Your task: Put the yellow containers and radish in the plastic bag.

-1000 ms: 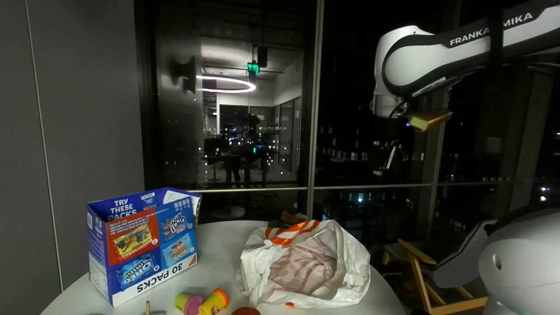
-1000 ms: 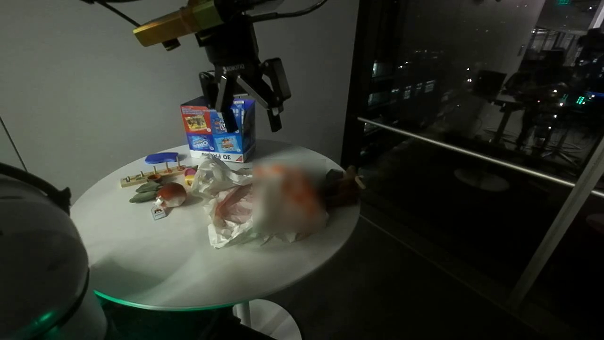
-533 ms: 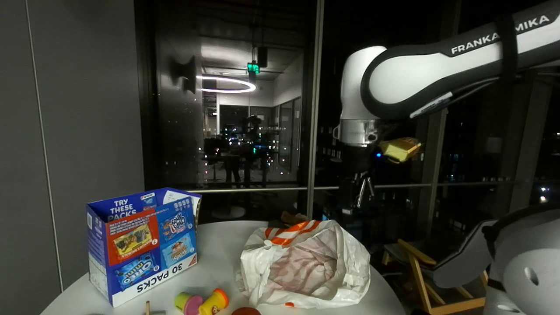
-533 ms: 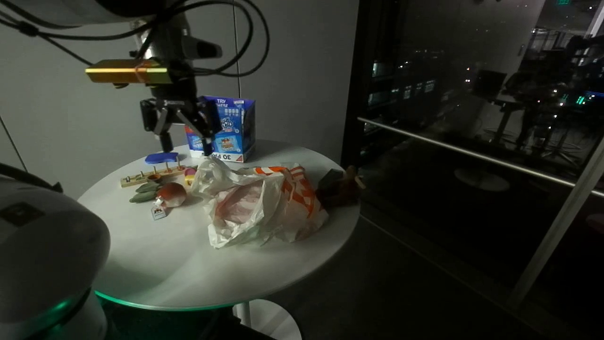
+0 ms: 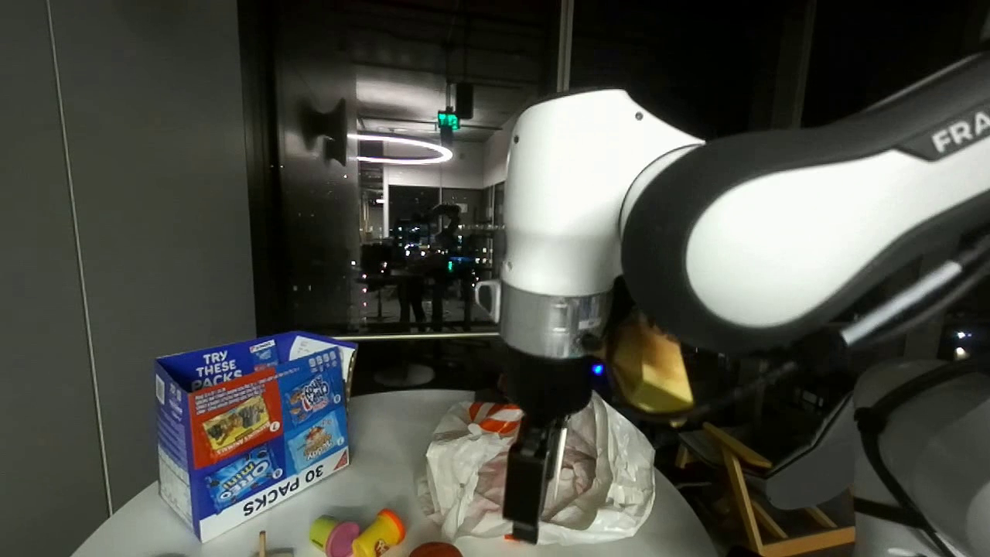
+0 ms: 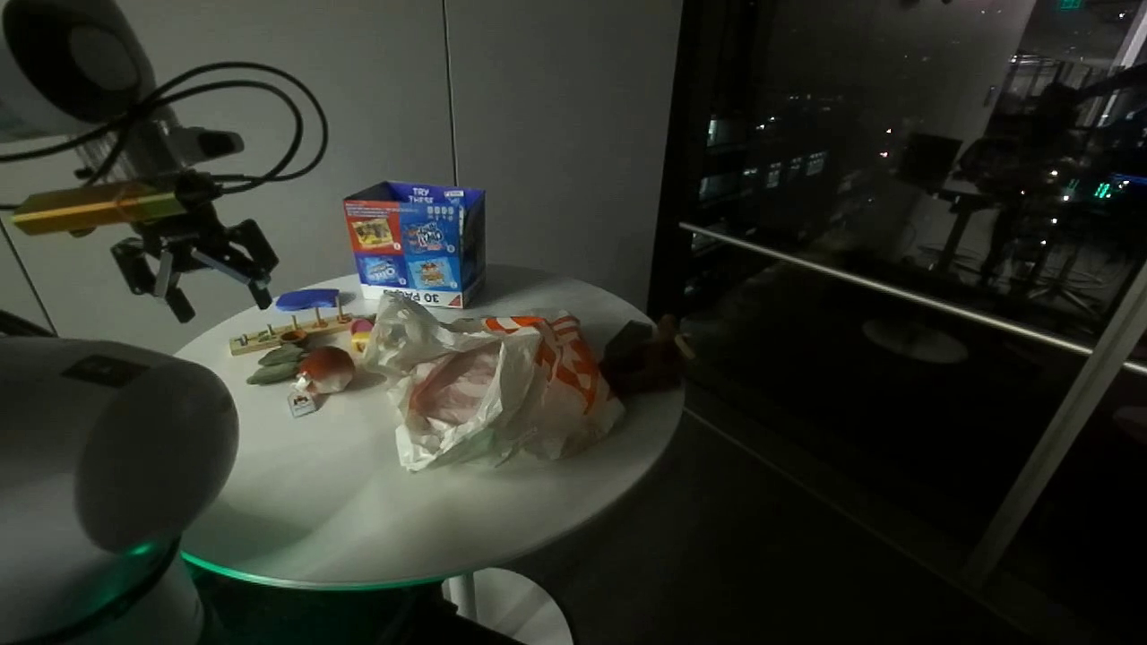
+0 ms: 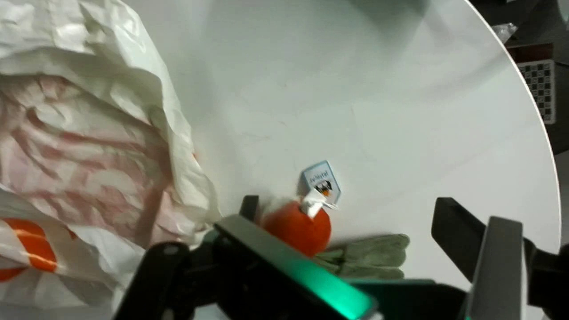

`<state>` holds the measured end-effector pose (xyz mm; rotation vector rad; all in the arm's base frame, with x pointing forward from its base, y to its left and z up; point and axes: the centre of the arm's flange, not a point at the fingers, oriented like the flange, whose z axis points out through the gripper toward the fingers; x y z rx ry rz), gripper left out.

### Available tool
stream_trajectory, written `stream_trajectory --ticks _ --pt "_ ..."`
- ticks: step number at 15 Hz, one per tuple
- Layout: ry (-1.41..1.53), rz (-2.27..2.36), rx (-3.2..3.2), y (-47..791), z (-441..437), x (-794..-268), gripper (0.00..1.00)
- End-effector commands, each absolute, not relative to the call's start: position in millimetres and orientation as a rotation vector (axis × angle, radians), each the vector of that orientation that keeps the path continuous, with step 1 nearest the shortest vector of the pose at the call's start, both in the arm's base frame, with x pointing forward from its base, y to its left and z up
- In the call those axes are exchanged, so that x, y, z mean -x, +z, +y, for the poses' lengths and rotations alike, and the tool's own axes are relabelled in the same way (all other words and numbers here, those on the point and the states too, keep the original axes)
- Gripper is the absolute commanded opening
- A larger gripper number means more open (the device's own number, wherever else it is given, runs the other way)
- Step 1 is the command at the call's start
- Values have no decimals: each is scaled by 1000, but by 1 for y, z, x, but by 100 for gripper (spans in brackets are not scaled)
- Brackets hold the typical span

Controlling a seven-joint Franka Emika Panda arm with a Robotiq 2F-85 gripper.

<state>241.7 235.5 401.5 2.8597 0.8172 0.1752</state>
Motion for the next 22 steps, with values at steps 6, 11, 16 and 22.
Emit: stream_trajectory --ticks 6,11,16,22 --pt "438 1126 -2664 346 384 -276 100" --pt "409 1090 -2616 349 369 -276 100" --pt "358 1061 -2625 345 377 -284 100" --pt "470 1168 -2577 333 393 -303 100"
